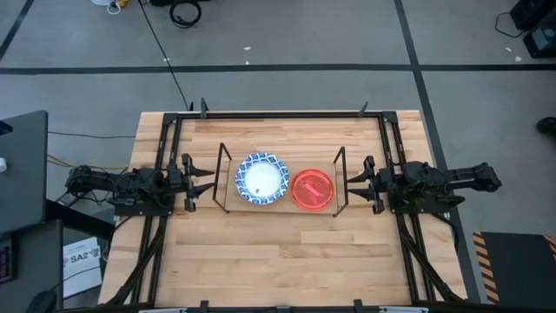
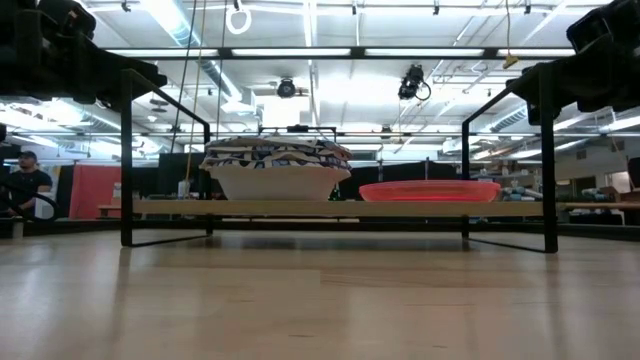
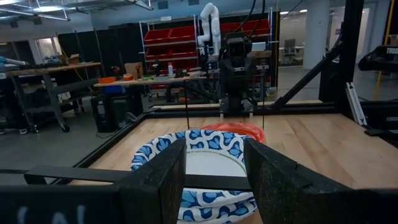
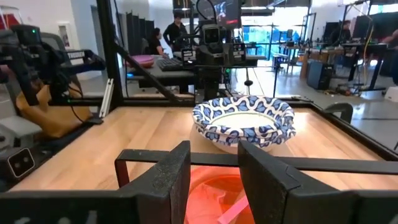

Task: Place and stack plates onto a shelf
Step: Return to Home Position

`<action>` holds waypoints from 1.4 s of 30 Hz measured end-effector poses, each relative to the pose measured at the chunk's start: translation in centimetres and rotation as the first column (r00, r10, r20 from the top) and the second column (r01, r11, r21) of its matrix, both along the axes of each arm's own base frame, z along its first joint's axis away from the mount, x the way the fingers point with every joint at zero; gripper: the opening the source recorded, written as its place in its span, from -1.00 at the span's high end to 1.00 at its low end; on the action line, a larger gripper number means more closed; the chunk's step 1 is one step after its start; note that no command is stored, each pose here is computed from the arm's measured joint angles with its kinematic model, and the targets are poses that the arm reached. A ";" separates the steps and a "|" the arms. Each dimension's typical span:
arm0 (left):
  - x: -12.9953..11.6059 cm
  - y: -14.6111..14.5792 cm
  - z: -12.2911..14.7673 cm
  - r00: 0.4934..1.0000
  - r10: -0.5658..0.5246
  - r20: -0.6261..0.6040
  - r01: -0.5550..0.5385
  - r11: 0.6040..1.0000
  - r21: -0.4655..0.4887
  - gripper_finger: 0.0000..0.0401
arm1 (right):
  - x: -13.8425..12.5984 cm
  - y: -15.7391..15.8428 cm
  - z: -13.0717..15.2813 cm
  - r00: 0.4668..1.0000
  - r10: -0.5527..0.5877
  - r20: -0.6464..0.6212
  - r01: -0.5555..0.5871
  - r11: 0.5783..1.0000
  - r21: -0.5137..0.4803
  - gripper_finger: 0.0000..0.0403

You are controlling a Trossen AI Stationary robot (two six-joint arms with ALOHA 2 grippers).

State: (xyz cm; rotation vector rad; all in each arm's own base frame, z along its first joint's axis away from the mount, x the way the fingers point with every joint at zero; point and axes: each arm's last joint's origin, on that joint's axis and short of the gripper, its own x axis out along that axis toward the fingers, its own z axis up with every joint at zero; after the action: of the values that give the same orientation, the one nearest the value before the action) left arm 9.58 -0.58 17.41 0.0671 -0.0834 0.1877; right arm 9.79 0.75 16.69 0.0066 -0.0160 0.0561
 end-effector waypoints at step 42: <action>0.0 0.0 0.0 1.000 -0.001 0.003 0.001 1.000 -0.001 0.16 | 0.0 0.0 0.1 1.000 0.003 0.007 -0.003 1.000 -0.008 0.30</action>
State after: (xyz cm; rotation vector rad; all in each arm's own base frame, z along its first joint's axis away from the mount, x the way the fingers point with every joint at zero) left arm 9.56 -0.58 17.43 0.0656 -0.0861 0.1872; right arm 9.80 0.76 16.75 -0.0016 -0.0224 0.0595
